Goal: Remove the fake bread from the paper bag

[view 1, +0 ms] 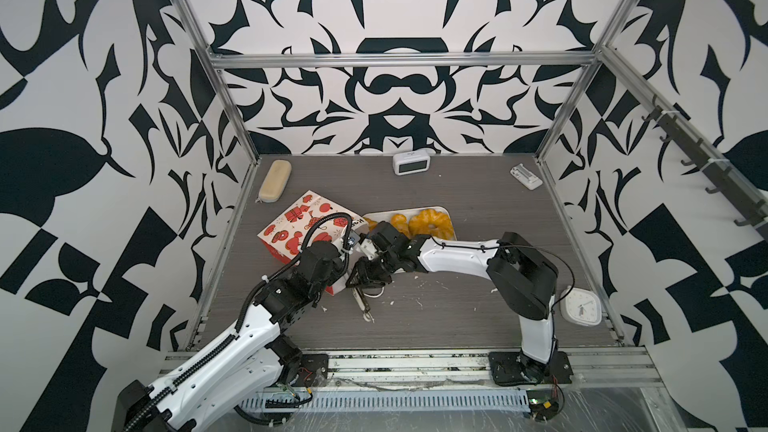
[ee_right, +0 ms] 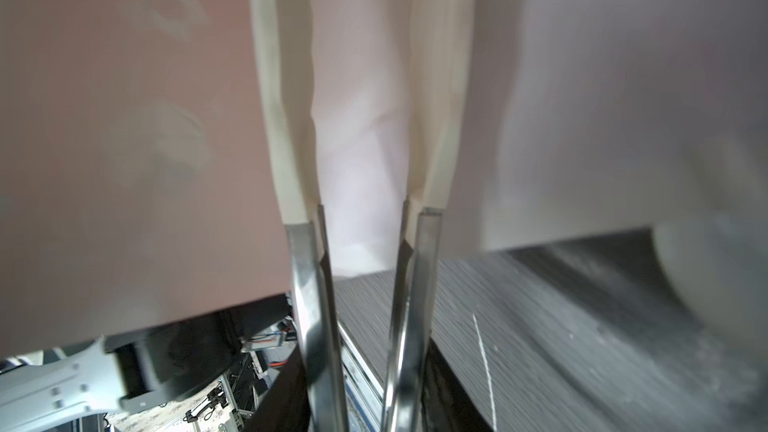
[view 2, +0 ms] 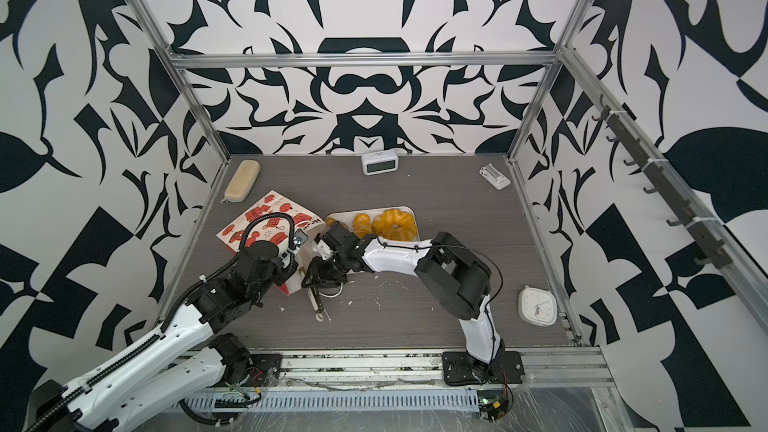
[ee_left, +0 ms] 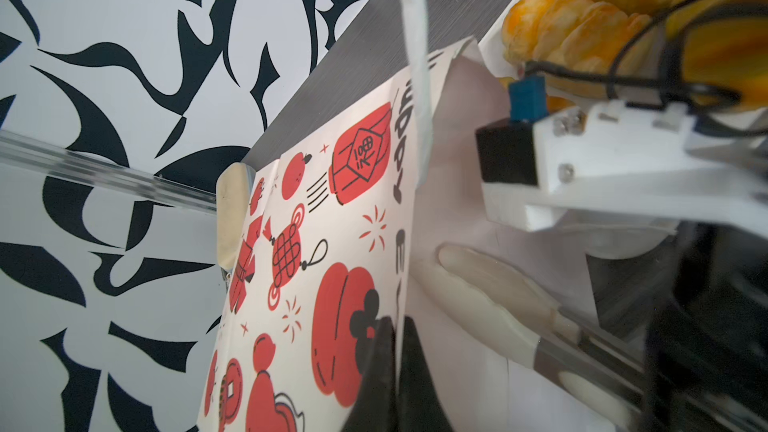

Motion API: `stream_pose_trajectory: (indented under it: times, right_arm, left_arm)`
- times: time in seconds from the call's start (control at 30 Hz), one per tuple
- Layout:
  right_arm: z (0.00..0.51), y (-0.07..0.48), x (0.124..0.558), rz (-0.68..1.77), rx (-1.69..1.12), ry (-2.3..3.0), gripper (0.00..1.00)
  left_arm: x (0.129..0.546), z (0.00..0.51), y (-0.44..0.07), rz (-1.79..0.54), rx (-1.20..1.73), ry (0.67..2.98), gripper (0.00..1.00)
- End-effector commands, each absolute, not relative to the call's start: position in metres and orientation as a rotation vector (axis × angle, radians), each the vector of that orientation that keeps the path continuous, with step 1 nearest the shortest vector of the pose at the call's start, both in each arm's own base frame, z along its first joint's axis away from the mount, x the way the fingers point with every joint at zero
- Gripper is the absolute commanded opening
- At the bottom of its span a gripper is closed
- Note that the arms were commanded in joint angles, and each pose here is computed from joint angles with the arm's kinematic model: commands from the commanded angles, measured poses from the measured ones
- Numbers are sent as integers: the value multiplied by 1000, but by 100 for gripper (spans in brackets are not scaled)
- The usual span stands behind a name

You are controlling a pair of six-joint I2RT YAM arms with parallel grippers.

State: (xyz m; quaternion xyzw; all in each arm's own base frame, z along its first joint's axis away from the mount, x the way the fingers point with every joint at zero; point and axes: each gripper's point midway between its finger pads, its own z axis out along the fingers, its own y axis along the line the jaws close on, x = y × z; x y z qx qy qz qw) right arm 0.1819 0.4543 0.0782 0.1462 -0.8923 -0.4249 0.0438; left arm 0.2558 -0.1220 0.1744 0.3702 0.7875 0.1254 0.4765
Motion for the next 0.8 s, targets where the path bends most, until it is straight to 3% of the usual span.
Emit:
stream_pose_trajectory:
  times: [0.0, 0.37, 0.77]
  right_arm:
    - [126, 468, 174, -1463, 538, -2731, 41]
    - [129, 486, 181, -1487, 594, -2731, 40]
    - [119, 498, 220, -1520, 510, -2771, 42]
  left_arm:
    - [261, 191, -125, 280, 843, 1894, 0]
    - [256, 193, -127, 251, 862, 1873, 0]
    - [242, 195, -127, 193, 886, 1833, 0]
